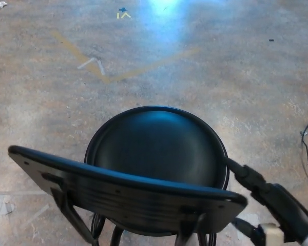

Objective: Use the right hand to rotate the back of the chair to its left.

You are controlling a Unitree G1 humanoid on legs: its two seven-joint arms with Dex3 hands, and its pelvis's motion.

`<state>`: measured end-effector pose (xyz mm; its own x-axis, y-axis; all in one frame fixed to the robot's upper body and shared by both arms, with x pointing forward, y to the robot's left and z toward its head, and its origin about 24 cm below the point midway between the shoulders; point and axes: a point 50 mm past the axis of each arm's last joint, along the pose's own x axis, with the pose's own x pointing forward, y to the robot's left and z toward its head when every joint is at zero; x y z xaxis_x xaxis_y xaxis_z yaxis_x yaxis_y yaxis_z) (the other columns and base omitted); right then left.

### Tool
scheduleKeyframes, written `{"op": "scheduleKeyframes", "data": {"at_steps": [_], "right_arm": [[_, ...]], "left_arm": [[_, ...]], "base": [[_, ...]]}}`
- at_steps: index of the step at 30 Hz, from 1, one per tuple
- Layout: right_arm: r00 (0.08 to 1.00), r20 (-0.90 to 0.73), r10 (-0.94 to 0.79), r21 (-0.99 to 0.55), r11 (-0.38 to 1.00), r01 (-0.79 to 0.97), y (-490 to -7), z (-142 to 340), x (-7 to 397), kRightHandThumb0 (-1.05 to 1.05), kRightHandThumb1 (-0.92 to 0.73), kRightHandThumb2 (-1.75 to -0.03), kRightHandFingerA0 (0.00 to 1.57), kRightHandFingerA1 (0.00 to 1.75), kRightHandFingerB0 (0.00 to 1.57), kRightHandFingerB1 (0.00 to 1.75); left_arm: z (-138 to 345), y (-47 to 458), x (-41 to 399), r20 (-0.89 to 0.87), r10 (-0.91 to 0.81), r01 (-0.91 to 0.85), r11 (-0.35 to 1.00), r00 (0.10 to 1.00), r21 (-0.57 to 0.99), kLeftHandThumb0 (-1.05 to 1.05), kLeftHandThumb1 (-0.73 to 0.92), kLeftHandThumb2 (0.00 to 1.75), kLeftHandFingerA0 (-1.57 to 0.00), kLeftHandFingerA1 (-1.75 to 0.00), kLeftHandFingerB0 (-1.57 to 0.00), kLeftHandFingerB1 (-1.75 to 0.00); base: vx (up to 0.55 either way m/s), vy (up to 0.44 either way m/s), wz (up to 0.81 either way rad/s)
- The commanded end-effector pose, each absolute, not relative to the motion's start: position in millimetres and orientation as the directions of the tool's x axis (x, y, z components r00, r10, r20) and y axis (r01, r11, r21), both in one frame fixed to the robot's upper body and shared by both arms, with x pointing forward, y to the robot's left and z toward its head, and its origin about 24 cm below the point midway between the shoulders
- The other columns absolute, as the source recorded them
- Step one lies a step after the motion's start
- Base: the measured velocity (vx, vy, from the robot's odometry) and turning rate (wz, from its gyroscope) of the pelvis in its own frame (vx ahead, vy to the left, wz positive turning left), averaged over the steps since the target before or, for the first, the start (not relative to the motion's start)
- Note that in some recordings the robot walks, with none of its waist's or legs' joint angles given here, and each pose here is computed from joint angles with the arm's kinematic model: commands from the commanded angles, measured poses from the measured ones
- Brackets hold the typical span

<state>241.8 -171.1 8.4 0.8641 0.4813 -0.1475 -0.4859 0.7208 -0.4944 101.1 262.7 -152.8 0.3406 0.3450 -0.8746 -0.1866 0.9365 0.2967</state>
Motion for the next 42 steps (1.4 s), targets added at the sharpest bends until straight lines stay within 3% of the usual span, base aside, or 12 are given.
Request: {"op": "scheduleKeyframes", "data": {"at_steps": [1,5,6,10,12,13,18,31,42], "right_arm": [[0.807,-0.188,0.56,-0.526,0.636,-0.564,-144,8,239,-1.05,-0.71,-0.64,0.0,0.0,0.0,0.0],[0.769,-0.191,0.61,-0.512,0.607,-0.608,-125,12,237,-1.05,-0.7,-0.61,0.0,0.0,0.0,0.0],[0.756,-0.181,0.629,-0.503,0.602,-0.621,-118,13,236,-1.0,-0.5,-0.9,0.0,0.0,0.0,0.0],[0.732,-0.17,0.66,-0.505,0.579,-0.64,-106,14,234,-1.03,-0.52,-0.93,0.0,0.0,0.0,0.0],[0.7,-0.167,0.694,-0.52,0.541,-0.661,-93,16,235,-1.04,-0.52,-0.93,0.0,0.0,0.0,0.0],[0.685,-0.169,0.708,-0.531,0.52,-0.669,-89,17,236,-1.05,-0.7,-0.61,0.0,0.0,0.0,0.0],[0.646,-0.172,0.744,-0.534,0.481,-0.696,-73,20,236,-1.05,-0.68,-0.61,0.0,0.0,0.0,0.0],[0.547,-0.204,0.812,-0.548,0.368,-0.751,-22,26,240,-1.05,-0.66,-0.6,0.0,0.0,0.0,0.0],[0.481,-0.146,0.865,-0.67,0.271,-0.691,43,50,263,-1.05,-0.69,-0.64,0.0,0.0,0.0,0.0]], "left_arm": [[-153,264,100,-0.879,0.338,-0.195,0.938,0.336,0.287,-0.48,0.83,0.64,-0.58,-0.51,-0.51,-0.45],[-152,265,100,-0.879,0.336,-0.189,0.939,0.339,0.286,-0.48,0.83,0.64,-0.59,-0.52,-0.51,-0.45],[-152,265,100,-0.876,0.341,-0.197,0.937,0.34,0.288,-0.48,0.82,0.64,-0.58,-0.52,-0.51,-0.45],[-153,265,99,-0.876,0.346,-0.205,0.935,0.336,0.291,-0.48,0.82,0.64,-0.58,-0.52,-0.51,-0.45],[-153,265,100,-0.878,0.344,-0.224,0.933,0.332,0.281,-0.48,0.82,0.64,-0.59,-0.52,-0.53,-0.46],[-152,265,101,-0.876,0.346,-0.231,0.932,0.336,0.279,-0.47,0.81,0.64,-0.6,-0.52,-0.54,-0.46],[-152,266,100,-0.876,0.343,-0.22,0.934,0.339,0.281,-0.51,0.78,0.66,-0.57,-0.52,-0.48,-0.45],[-151,269,103,-0.874,0.348,-0.194,0.935,0.34,0.297,-0.49,0.83,0.64,-0.61,-0.53,-0.55,-0.47],[-150,270,105,-0.871,0.355,-0.191,0.933,0.34,0.306,-0.49,0.83,0.65,-0.62,-0.54,-0.53,-0.47]], "base": [[0.0,0.0,0.0],[0.0,0.0,0.0],[0.0,0.0,0.0],[0.0,0.0,0.0],[0.0,0.0,0.0],[0.0,0.0,0.0],[0.0,0.0,0.0],[0.0,0.0,0.0],[0.0,0.0,0.0]]}}
